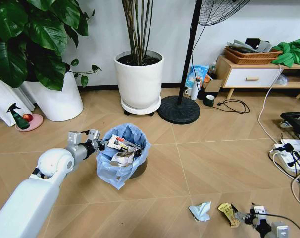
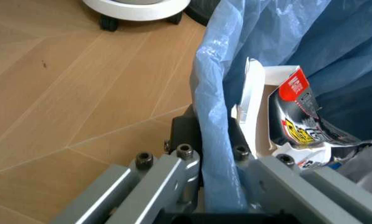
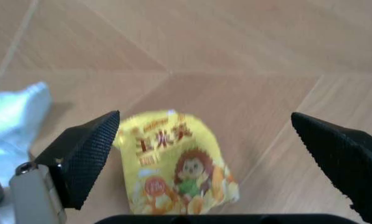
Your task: Pick up the trash bin and place the garbage on the floor into it.
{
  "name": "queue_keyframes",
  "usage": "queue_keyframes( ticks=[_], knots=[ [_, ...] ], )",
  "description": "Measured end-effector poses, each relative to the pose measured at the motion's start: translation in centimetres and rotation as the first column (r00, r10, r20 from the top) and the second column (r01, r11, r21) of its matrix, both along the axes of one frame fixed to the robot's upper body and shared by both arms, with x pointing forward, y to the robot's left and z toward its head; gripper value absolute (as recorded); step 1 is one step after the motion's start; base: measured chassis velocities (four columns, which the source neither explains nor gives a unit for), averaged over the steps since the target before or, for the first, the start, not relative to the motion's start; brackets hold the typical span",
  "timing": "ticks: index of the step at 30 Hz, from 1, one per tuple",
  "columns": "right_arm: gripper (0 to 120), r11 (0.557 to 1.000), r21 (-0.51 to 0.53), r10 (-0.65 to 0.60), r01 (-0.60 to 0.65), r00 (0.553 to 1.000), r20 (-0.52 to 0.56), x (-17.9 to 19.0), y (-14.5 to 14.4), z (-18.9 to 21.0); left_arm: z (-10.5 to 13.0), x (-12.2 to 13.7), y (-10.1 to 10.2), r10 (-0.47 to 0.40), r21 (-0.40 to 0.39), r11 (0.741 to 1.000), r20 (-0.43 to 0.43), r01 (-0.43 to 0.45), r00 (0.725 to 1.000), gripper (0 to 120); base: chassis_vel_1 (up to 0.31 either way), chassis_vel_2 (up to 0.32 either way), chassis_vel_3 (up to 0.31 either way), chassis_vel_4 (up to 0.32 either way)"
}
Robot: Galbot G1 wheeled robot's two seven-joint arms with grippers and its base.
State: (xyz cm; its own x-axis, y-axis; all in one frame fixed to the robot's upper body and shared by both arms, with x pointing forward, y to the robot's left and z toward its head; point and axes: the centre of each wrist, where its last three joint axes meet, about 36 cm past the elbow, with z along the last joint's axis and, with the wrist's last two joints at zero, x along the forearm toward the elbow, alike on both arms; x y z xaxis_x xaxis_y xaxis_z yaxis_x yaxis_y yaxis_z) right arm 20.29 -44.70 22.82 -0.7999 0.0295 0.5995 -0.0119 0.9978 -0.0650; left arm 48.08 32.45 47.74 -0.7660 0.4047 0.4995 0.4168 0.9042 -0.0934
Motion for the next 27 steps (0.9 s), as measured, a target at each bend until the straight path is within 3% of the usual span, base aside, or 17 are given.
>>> queue_keyframes(
  ticks=[16,23,25,27],
  knots=[
    [100,0.999,0.028,-0.029,0.030,0.999,-0.046,2.2,0.8,-3.9,0.4,-0.2,-0.3,-0.001,0.004,1.000,0.002,0.001,1.000,0,0.000,0.000,0.000,0.000],
    [77,0.998,0.034,-0.042,0.045,0.996,-0.083,2.1,0.8,-4.9,0.4,-0.1,-0.6,-0.003,-0.003,1.000,0.006,0.003,1.000,0,0.000,0.000,0.000,0.000],
    [75,0.998,0.036,-0.044,0.047,0.995,-0.089,2.0,0.8,-4.9,0.4,-0.1,-0.6,-0.003,-0.003,1.000,0.006,0.003,1.000,0,0.000,0.000,0.000,0.000],
    [64,0.998,0.042,-0.050,0.055,0.994,-0.101,2.0,0.8,-5.0,0.5,0.0,-0.7,-0.003,-0.005,1.000,0.007,0.003,1.000,0,0.000,0.000,0.000,0.000]
  ],
)
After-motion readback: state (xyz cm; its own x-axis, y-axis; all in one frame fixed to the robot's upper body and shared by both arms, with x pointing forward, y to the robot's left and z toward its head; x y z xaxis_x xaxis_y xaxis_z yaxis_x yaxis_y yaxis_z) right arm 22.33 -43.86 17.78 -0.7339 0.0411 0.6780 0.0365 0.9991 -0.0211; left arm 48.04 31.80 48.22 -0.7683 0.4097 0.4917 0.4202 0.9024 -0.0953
